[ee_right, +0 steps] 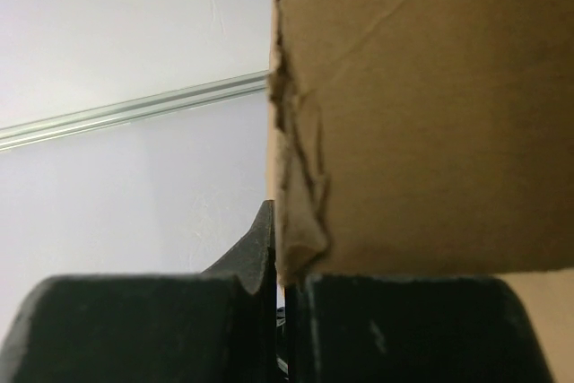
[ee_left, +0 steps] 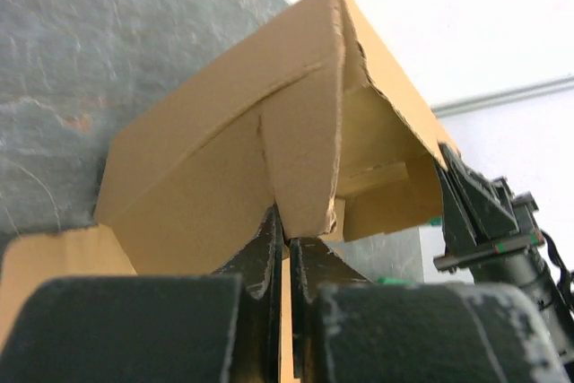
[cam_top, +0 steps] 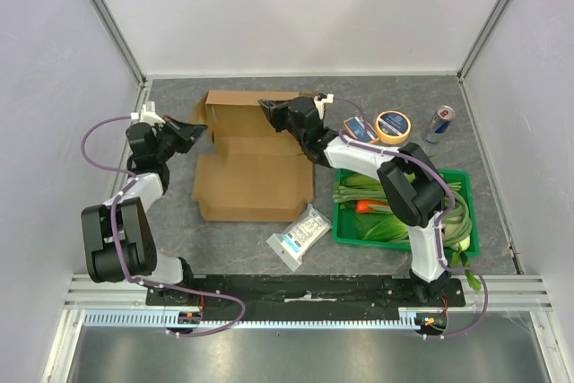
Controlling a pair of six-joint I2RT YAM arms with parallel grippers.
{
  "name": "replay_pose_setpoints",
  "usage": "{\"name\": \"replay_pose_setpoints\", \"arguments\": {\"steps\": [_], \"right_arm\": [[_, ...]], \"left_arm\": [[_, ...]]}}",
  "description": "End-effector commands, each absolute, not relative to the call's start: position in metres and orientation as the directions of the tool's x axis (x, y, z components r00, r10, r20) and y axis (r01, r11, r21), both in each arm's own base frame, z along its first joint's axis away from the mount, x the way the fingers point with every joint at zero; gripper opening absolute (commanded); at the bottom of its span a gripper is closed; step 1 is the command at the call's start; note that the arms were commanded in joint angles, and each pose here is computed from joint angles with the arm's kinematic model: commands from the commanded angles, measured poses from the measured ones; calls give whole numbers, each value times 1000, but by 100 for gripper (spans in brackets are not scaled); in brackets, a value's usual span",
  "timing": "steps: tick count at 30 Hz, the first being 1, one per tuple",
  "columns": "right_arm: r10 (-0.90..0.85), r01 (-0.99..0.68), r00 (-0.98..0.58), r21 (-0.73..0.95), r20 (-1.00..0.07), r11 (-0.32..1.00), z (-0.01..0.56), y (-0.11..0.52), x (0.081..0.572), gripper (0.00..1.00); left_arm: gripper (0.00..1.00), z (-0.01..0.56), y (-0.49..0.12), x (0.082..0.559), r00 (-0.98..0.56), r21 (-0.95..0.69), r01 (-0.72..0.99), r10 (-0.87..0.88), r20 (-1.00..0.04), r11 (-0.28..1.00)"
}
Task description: Fold the paper box
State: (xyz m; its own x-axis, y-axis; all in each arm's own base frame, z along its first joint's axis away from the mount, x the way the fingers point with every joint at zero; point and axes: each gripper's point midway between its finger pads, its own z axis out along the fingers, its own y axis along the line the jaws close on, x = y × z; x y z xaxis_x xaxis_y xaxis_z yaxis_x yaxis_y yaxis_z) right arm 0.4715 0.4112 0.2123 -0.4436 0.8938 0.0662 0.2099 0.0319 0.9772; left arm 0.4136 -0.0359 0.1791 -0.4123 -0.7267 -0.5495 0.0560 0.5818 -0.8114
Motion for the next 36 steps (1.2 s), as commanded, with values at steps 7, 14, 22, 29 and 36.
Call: {"name": "replay_pose_setpoints", "arguments": {"steps": [7,14,22,29,36], "right_arm": [[858,249,-514,959,15,133,180,417,442,0],[858,235,-514,960,-8,150,176,414,440,0],[859,218,-510,962,-31,164,180,408,440,0],[855,216,-518,964,-23,157,181,409,440,0],[856,218,-518,965,-11,144,181,406,443,0]], "left_arm": [[2,164,-64,380,-486,-753,135,-619,-616,644],[18,155,-65,379,-492,-738,105,-610,-621,667],[73,200,-52,360,-367,-668,124,-591,-718,734],[63,218,1,341,-178,-590,-96,-597,-782,802],[57,177,60,351,-161,-556,-428,-665,-729,713]]}}
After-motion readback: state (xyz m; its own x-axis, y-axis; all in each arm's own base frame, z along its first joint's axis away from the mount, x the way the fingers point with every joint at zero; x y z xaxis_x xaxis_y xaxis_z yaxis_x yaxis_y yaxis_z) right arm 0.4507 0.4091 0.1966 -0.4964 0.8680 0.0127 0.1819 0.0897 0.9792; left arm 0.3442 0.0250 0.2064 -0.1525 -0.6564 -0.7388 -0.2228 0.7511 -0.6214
